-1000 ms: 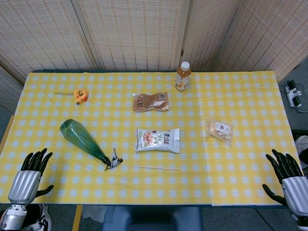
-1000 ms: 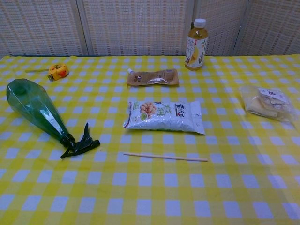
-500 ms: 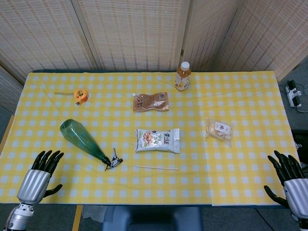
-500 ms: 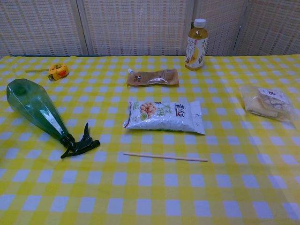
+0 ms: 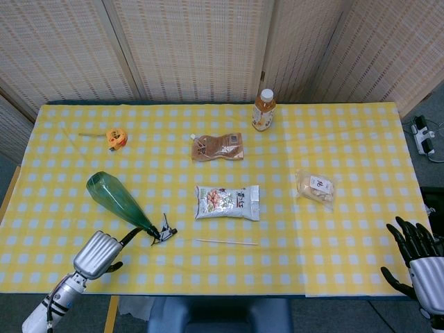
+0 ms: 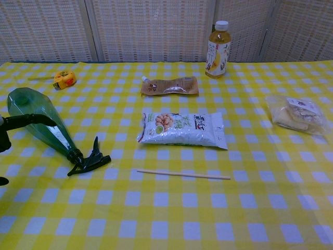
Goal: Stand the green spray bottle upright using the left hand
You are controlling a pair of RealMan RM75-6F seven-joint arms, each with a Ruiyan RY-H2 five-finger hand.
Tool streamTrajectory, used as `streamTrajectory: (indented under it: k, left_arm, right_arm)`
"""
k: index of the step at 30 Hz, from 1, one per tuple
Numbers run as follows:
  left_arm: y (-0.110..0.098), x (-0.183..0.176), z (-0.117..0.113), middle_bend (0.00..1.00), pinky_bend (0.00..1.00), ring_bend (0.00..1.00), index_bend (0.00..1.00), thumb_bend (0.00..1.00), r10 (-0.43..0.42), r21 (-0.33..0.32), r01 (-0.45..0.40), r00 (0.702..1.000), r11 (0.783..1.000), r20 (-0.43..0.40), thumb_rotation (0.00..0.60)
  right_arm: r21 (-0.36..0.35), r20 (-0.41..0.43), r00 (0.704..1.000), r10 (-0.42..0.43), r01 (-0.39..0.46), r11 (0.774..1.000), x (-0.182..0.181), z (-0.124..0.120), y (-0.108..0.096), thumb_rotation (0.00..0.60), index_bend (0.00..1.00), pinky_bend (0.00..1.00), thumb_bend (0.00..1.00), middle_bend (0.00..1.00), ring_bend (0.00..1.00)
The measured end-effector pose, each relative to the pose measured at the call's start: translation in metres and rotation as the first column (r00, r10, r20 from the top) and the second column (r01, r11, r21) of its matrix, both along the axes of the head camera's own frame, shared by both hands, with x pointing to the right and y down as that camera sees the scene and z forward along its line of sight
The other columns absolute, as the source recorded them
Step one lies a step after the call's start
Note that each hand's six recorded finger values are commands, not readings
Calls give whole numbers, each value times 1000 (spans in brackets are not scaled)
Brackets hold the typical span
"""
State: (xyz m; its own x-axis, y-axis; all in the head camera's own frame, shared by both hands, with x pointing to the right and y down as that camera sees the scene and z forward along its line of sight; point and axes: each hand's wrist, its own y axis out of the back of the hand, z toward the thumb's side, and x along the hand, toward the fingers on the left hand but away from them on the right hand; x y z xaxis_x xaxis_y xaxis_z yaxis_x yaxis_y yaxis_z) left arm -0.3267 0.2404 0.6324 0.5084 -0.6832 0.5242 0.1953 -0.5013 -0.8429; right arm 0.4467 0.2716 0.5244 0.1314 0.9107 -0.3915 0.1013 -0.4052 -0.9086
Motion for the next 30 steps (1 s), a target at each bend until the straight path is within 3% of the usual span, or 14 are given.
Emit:
streamTrajectory:
  k: [10, 18, 30]
  left_arm:
    - [-29, 27, 26, 1000, 1000, 1000, 331, 168, 51, 74, -52, 999, 996, 17, 600]
    - [-36, 28, 58, 1000, 1000, 1000, 348, 174, 69, 37, -73, 993, 997, 99, 600]
    - [-47, 27, 85, 1000, 1000, 1000, 398, 240, 89, 56, -99, 983, 994, 159, 600]
  right_arm:
    - [3, -3, 1000, 20, -20, 1000, 5, -1, -4, 600, 0, 0, 305, 0, 0]
    - [-4, -14, 999, 42, -42, 999, 12, 2, -8, 600, 0, 0, 305, 0, 0]
    - [-7, -34, 997, 75, -76, 997, 22, 3, -11, 600, 0, 0, 304, 0, 0]
